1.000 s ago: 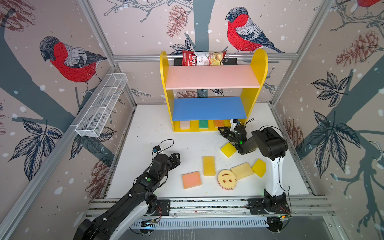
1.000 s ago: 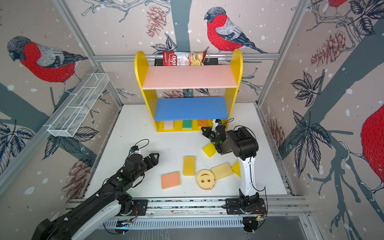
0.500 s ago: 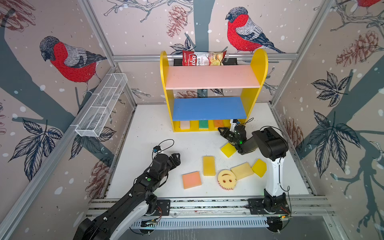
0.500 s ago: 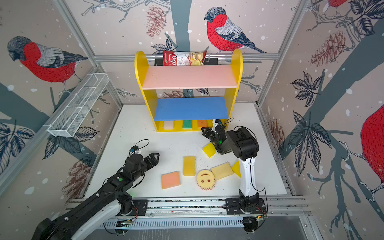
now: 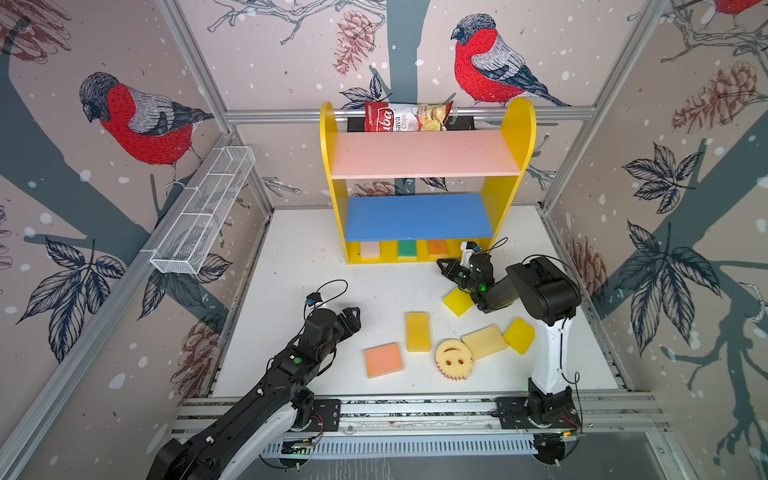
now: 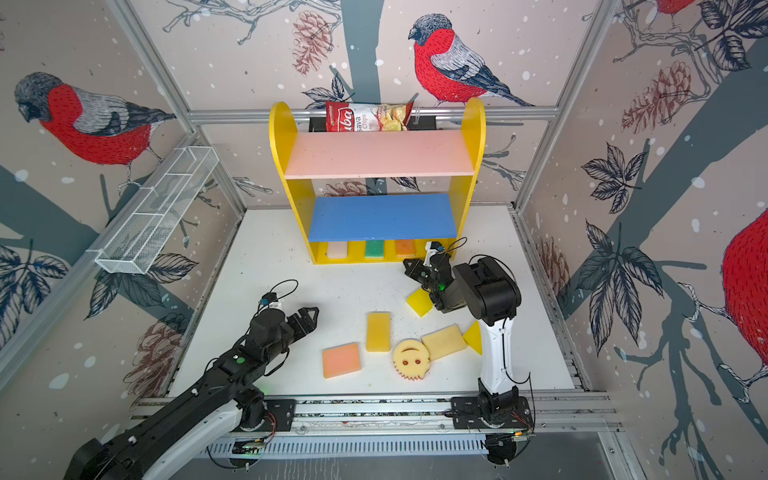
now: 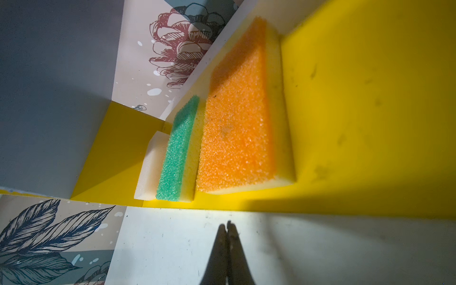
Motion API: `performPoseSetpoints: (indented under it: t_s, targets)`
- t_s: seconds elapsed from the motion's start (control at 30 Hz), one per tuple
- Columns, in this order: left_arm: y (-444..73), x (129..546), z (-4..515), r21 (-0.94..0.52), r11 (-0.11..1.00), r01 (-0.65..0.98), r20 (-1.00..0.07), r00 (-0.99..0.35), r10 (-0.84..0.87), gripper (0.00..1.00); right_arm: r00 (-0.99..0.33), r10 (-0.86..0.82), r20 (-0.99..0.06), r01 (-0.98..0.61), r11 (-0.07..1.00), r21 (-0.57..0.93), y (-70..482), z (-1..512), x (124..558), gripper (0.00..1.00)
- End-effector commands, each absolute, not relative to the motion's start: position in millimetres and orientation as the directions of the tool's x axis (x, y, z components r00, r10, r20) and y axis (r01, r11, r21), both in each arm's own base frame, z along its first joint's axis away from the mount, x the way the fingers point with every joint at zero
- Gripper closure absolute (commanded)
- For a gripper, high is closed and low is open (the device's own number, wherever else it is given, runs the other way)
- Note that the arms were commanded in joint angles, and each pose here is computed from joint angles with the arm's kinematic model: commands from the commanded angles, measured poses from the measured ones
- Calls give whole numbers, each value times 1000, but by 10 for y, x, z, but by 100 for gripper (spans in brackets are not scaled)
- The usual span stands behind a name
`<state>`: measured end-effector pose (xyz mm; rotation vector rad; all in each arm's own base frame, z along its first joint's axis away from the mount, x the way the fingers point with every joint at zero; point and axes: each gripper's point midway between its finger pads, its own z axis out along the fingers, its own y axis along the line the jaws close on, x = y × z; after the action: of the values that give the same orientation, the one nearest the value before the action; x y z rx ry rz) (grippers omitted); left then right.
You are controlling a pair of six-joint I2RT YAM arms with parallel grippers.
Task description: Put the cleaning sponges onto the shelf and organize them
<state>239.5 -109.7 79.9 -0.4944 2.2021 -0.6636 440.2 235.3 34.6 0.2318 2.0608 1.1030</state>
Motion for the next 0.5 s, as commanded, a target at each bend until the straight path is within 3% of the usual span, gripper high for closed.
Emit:
performPoseSetpoints:
  t_s: [0.0,0.47]
  targets:
    - [-1112,2433,877,-611,783,-111,-579,-611,-539,14,-750,442,-493,-82,677,732,2272,-32,4316,99]
    - [-1108,2442,893,-603,790,-113,-583,-613,-533,14,-757,435,-487,-104,656,747,2420,-54,4474,99]
